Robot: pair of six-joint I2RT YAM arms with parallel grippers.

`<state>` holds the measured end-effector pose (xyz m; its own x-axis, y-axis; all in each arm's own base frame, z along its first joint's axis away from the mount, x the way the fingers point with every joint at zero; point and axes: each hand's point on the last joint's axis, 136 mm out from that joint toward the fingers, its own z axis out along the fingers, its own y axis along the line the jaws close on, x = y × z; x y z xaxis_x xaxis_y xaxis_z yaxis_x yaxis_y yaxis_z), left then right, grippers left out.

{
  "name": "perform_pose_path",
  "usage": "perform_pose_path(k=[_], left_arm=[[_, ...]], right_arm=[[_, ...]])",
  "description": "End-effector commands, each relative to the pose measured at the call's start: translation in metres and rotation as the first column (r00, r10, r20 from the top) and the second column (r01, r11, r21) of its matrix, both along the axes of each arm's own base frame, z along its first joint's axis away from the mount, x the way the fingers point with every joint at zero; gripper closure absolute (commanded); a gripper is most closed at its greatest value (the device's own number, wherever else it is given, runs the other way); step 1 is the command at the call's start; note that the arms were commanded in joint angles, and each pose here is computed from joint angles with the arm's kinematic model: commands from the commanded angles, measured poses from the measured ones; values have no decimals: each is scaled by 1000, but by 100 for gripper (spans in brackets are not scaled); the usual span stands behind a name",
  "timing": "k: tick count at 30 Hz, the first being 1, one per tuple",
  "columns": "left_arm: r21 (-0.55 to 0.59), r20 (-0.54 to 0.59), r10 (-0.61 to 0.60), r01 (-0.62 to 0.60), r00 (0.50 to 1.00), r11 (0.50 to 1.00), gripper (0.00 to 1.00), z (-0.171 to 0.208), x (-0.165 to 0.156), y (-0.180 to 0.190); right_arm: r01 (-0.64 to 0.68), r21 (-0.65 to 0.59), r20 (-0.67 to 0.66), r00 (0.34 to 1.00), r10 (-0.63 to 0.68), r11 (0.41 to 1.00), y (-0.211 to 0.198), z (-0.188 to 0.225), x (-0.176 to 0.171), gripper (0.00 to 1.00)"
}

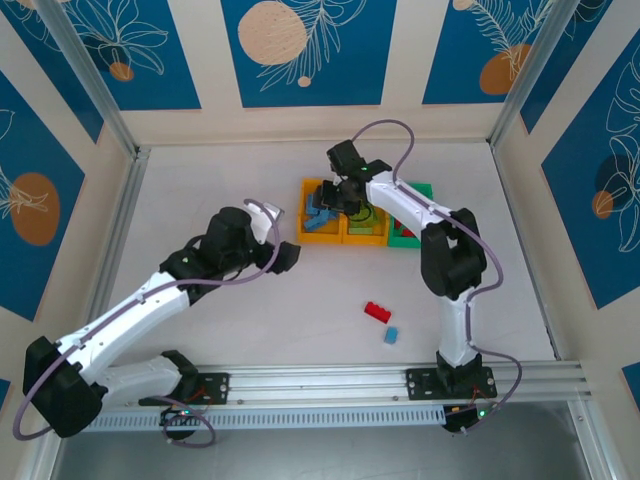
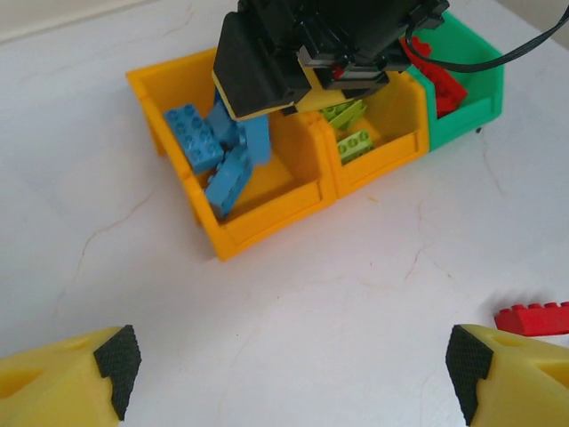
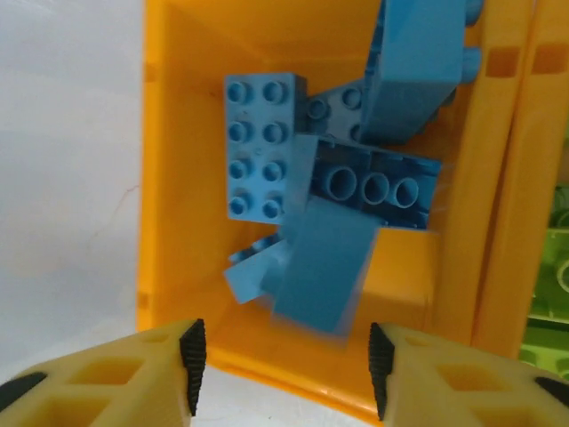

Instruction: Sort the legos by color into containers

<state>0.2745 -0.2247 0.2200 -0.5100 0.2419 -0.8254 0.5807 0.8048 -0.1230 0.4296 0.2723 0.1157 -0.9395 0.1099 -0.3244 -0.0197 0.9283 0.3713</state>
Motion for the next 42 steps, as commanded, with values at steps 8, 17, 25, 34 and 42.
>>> perform_pose_path(k=[8,17,25,34,42], left_arm=[[-43,127,-472,481,872,876,16,3,-54,-57],[327,131,-898,837,419,438,11,-70,-128,-141],[372,3,-944,876,329,306,16,-124,-111,-209],[347,-107,-959,913,264,213,34,-170,-110,-224],[360,-128,-954,909,270,209,62,-184,-105,-226]], right_arm=[[121,132,104,985,-135,984,-46,88,-29,38],[368,129,183,904,-387,921,-174,112,-91,17],[480,147,147,854,-499,865,-223,102,-130,11],[485,159,140,851,-506,860,-229,103,-136,11],[481,176,134,853,-505,859,-227,103,-134,11]])
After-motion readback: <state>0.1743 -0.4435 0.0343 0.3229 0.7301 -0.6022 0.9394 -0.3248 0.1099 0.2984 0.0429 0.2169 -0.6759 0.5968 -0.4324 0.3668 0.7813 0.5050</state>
